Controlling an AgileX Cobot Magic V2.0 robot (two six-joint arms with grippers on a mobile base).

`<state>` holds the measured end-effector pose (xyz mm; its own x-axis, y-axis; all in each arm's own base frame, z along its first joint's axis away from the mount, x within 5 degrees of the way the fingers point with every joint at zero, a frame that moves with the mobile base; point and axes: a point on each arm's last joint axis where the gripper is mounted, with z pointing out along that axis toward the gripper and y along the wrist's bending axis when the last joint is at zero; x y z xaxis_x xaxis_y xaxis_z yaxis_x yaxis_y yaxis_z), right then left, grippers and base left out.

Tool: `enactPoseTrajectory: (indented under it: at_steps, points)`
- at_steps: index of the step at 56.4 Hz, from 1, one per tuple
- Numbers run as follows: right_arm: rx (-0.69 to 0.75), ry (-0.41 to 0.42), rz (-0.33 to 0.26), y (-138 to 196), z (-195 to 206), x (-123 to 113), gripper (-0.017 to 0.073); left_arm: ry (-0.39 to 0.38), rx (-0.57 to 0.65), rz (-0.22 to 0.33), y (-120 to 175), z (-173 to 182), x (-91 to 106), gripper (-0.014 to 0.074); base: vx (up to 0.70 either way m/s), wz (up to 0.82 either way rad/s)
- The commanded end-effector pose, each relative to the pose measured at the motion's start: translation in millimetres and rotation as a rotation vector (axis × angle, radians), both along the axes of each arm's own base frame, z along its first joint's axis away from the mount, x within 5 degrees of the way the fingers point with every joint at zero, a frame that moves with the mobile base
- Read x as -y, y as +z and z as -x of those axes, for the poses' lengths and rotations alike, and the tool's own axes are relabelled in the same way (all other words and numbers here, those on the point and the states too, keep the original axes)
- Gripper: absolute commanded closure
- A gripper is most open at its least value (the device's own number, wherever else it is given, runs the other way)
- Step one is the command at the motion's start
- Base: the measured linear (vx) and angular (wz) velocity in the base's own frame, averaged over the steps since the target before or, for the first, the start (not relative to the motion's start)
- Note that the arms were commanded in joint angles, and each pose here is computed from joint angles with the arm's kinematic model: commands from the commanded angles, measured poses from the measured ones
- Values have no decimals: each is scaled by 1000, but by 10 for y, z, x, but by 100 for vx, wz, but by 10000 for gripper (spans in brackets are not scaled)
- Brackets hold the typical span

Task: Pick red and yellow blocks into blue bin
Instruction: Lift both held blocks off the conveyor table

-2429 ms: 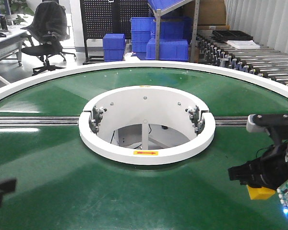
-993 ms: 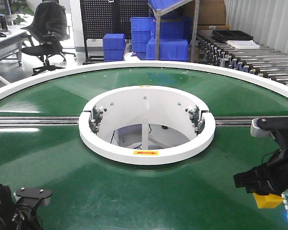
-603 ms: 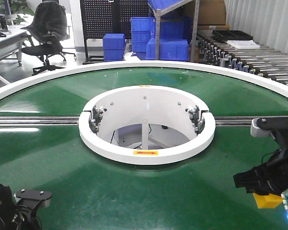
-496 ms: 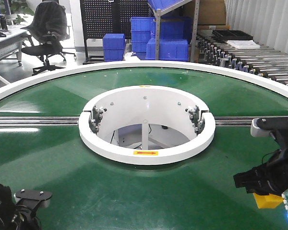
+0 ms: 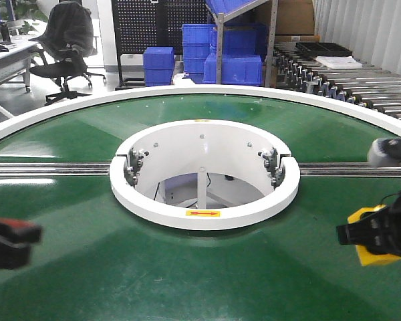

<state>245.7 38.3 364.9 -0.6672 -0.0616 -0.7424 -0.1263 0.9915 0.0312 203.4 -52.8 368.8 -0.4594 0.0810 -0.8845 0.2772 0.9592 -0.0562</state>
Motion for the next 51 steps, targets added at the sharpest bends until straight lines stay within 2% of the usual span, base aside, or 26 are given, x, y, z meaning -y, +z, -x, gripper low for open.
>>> enactPoseTrajectory:
  at_steps: [1, 7, 18, 51]
  points:
    - [217, 17, -19, 298, 196, 31, 569, 7, 253, 61, 450, 316, -68, 599, 0, 0]
    - [296, 16, -31, 320, 382, 60, 569, 9, 332, 80, 574, 524, -117, 597, 0, 0]
    - [317, 15, -34, 333, 521, 82, 569, 1, 287, 72, 533, 529, -111, 594, 0, 0]
    - [314, 16, -29, 332, 527, 84, 569, 1, 286, 71, 532, 529, -111, 594, 0, 0]
